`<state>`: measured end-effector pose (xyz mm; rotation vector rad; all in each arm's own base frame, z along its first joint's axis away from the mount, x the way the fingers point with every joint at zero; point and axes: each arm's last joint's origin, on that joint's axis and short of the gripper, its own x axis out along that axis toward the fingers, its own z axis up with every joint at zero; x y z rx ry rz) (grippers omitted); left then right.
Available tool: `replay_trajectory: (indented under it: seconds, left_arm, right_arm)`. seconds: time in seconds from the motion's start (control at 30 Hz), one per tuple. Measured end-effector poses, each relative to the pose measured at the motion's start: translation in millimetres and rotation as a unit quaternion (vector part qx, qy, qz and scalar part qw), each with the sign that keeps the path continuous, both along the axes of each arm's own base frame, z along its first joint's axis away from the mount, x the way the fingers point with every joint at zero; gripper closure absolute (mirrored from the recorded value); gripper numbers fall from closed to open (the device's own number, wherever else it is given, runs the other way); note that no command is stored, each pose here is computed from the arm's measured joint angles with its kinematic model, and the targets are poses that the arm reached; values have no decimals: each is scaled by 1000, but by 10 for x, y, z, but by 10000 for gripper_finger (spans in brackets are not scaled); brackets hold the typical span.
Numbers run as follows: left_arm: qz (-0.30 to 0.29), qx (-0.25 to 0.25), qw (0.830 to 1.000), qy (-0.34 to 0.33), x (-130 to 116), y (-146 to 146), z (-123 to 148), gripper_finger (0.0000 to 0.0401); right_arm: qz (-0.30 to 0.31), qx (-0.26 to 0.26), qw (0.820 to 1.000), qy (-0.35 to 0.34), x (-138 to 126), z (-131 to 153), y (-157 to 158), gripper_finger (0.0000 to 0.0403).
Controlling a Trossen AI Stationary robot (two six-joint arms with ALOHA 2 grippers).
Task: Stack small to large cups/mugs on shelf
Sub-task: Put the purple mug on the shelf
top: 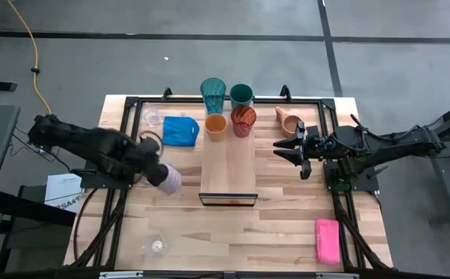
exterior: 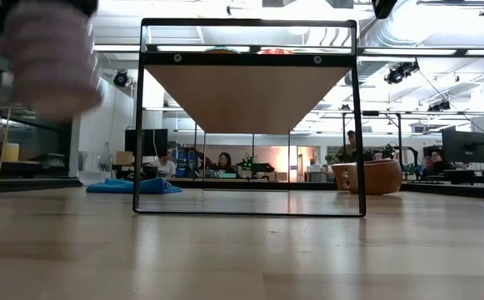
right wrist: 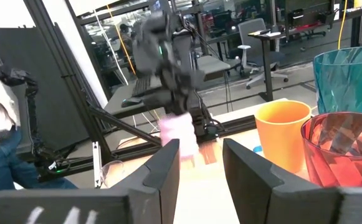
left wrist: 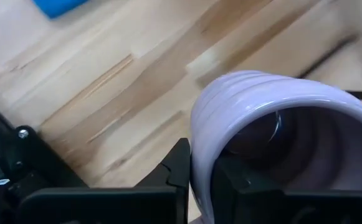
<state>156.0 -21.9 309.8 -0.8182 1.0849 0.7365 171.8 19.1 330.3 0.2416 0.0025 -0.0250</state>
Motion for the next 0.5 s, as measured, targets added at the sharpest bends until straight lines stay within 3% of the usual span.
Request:
replay_trajectory:
  seconds: [0.2, 0.5]
  left_arm:
    - [-11, 39, 998, -51, 18, 20, 671, 384]
    - [-96, 114, 987, -55, 718, -77, 1184, 384]
  right_arm:
    - [0, -5, 1000, 0, 1, -1, 0, 289]
    - [0, -10, 1000, 1, 1, -1, 0, 289]
